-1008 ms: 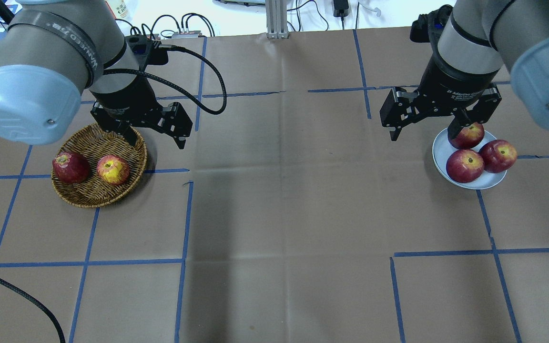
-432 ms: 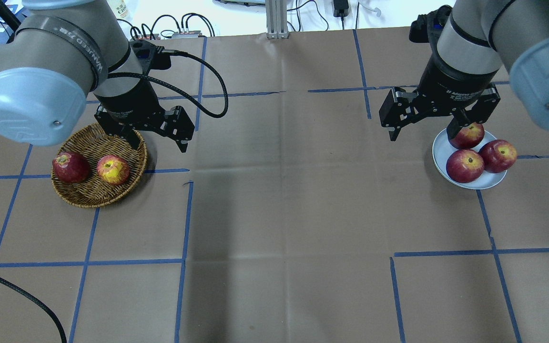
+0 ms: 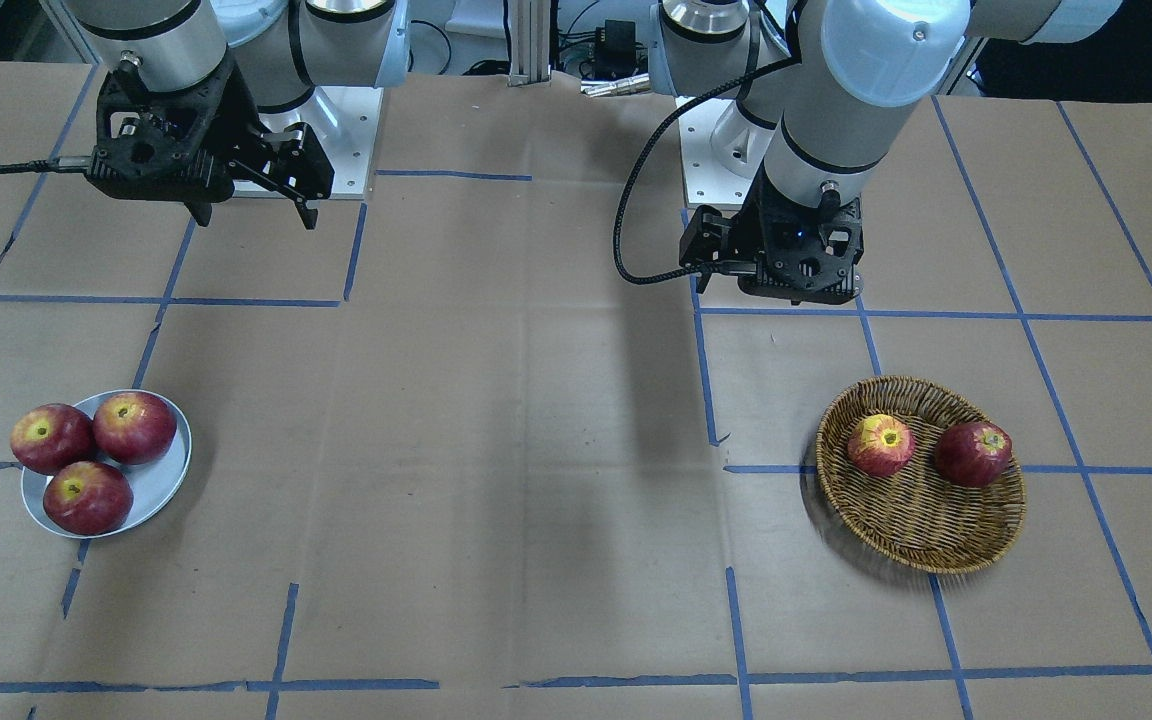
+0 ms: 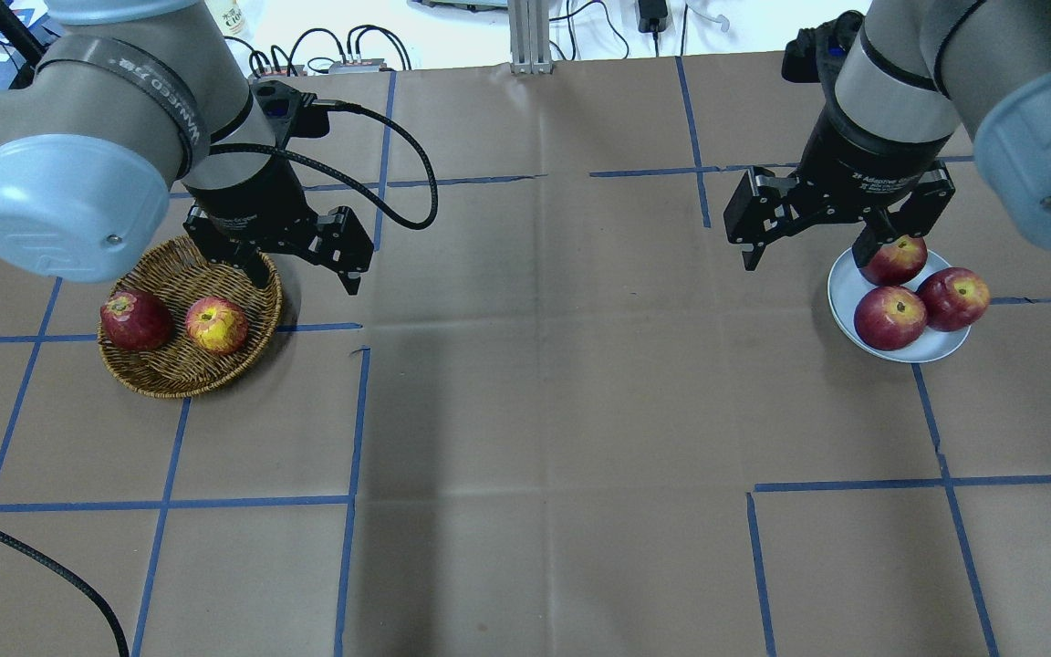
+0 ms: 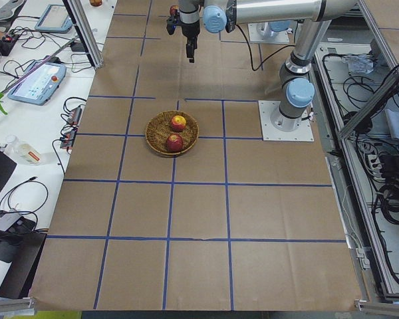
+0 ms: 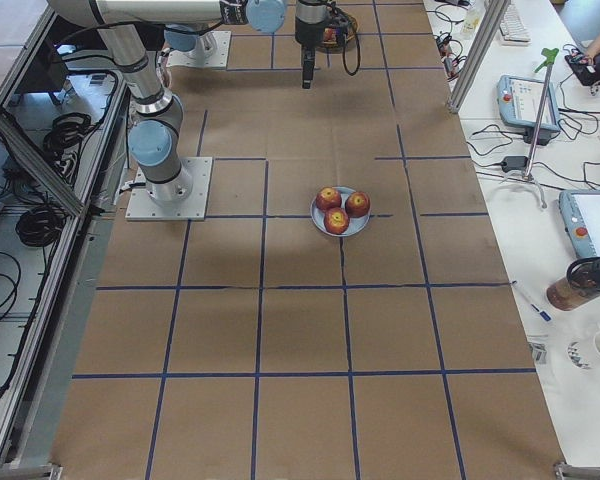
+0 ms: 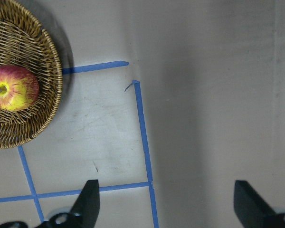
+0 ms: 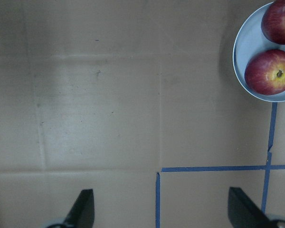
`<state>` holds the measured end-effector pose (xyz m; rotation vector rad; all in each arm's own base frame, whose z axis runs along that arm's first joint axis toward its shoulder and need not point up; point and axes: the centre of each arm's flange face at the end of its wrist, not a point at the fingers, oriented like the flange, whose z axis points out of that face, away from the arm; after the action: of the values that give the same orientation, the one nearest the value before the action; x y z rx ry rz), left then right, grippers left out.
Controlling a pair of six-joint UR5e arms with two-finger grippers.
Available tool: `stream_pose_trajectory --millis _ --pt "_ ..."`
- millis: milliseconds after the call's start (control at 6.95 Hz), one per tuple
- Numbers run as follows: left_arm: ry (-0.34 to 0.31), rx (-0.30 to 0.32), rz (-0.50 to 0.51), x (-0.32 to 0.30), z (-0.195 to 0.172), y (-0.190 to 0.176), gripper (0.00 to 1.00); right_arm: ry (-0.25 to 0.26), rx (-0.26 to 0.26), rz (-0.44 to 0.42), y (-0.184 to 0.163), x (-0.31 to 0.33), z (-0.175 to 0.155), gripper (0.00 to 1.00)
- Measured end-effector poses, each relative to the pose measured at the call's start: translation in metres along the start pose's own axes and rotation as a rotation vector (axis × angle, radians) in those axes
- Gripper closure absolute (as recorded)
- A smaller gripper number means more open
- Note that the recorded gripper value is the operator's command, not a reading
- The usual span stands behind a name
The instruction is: Transfer apple from basket to plate
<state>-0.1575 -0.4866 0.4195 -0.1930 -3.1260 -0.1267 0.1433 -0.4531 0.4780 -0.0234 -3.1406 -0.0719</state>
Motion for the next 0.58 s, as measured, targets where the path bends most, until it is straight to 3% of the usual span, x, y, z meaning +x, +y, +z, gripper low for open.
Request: stream_pose_trajectory --millis 576 --pt "-0.002 0.006 0.008 -0.0048 -0.0017 0.0021 0.01 0.002 -0.005 -0.002 -0.0005 -0.0003 0.0020 0.00"
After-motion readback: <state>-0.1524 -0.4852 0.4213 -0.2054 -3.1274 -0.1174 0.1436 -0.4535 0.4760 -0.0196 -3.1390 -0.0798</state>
